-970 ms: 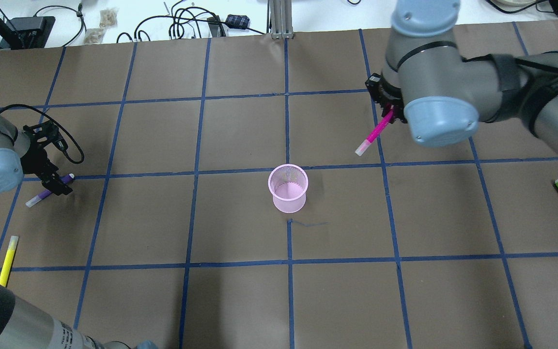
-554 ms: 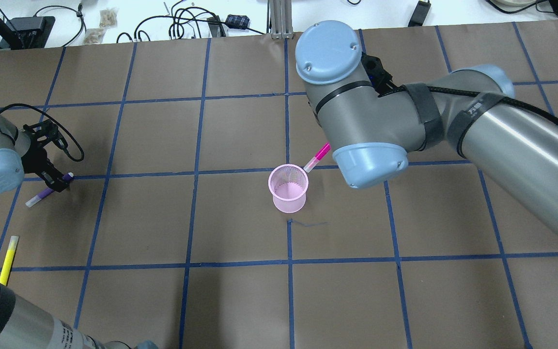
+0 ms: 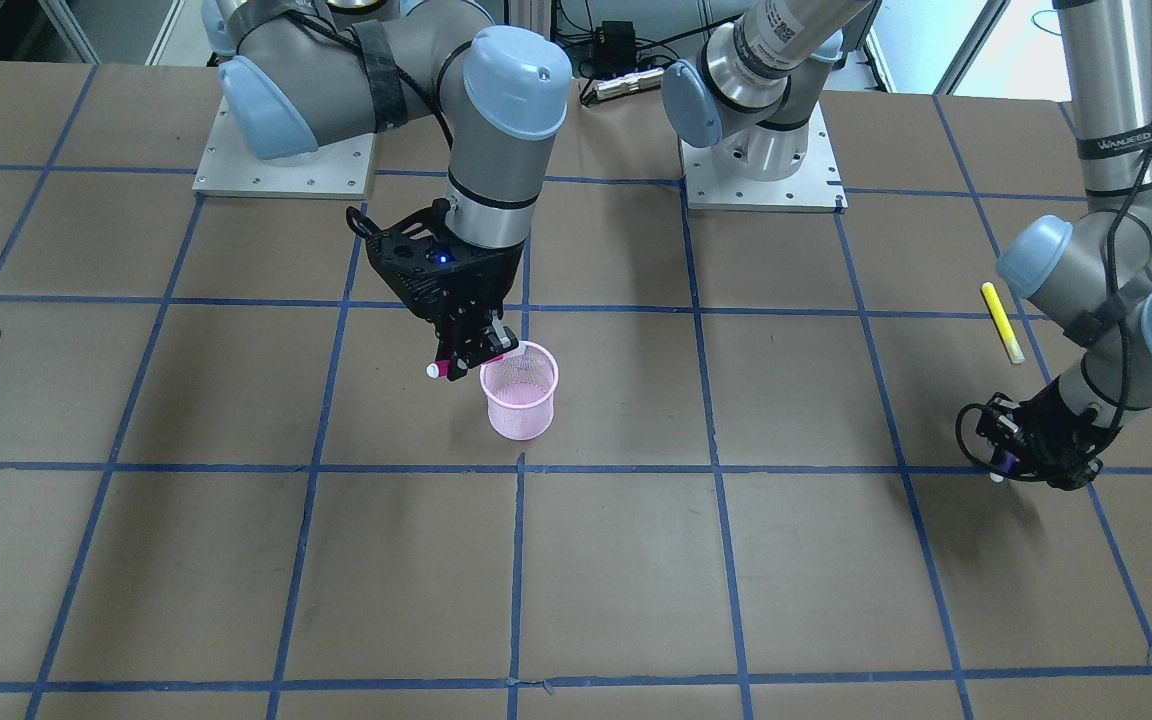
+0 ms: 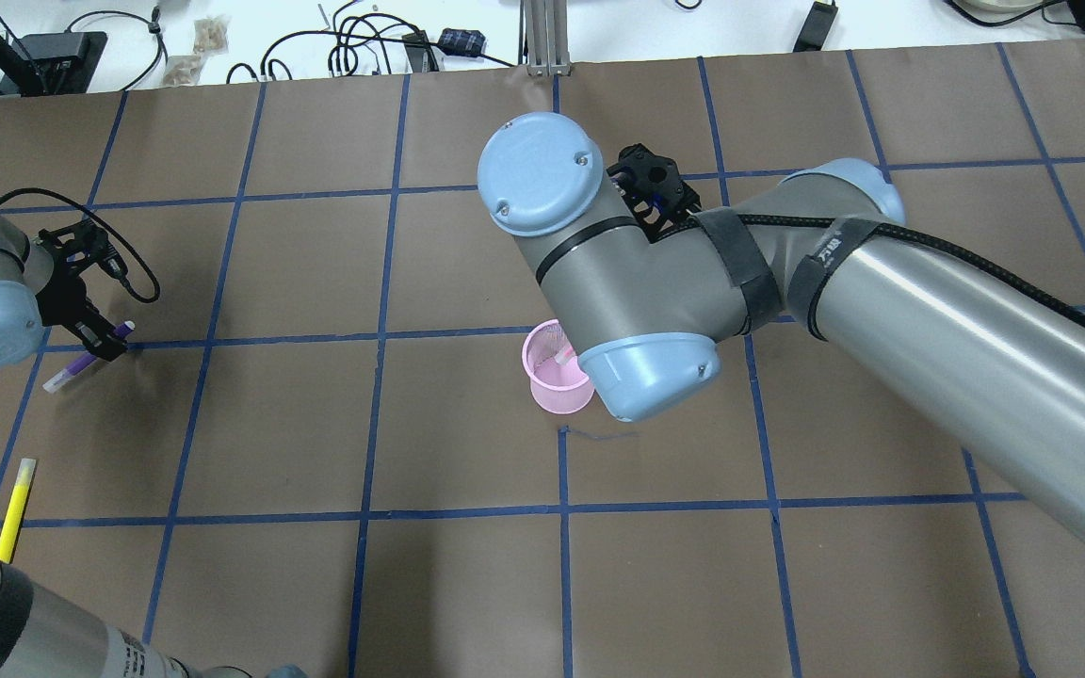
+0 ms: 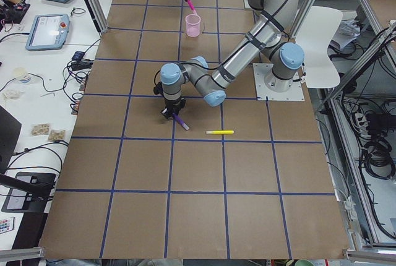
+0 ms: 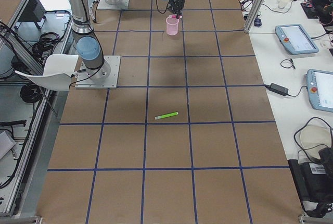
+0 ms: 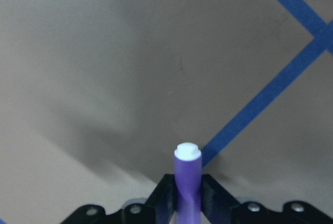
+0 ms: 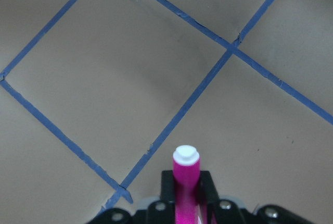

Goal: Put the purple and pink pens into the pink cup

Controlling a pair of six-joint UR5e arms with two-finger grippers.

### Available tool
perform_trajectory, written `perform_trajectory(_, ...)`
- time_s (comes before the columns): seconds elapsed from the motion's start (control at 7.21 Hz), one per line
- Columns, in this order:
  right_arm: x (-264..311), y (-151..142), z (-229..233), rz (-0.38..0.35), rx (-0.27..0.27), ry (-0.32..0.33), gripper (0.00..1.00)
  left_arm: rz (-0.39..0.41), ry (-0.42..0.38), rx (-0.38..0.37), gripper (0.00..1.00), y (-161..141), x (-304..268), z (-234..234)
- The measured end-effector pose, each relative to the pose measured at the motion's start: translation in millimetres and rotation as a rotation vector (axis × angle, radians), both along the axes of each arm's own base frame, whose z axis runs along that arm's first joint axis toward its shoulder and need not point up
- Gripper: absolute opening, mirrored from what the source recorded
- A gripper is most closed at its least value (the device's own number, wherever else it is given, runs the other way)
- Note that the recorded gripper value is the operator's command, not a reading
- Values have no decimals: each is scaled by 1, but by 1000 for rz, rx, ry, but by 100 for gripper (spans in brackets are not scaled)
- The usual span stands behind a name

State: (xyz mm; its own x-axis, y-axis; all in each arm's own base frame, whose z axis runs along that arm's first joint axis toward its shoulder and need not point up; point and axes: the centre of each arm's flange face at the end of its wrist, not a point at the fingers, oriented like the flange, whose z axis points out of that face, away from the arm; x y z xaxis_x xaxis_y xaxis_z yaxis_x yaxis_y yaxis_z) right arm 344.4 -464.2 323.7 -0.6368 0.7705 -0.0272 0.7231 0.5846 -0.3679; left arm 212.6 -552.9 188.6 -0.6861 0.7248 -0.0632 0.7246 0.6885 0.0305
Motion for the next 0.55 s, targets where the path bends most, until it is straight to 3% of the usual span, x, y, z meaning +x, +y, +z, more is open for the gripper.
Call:
perform_trajectory(0.28,12,-1,-21,20,-10,90,0,-1,10,-26,0,-2,-9,14)
perform_trajectory(0.42,16,-2,-22,22,-17,100,1,-7,30,-49,0,-5,-17,21)
perform_trajectory(0.55,18,-2,-22,22,-22,101,16,-15,42,-69,0,-8,-28,29)
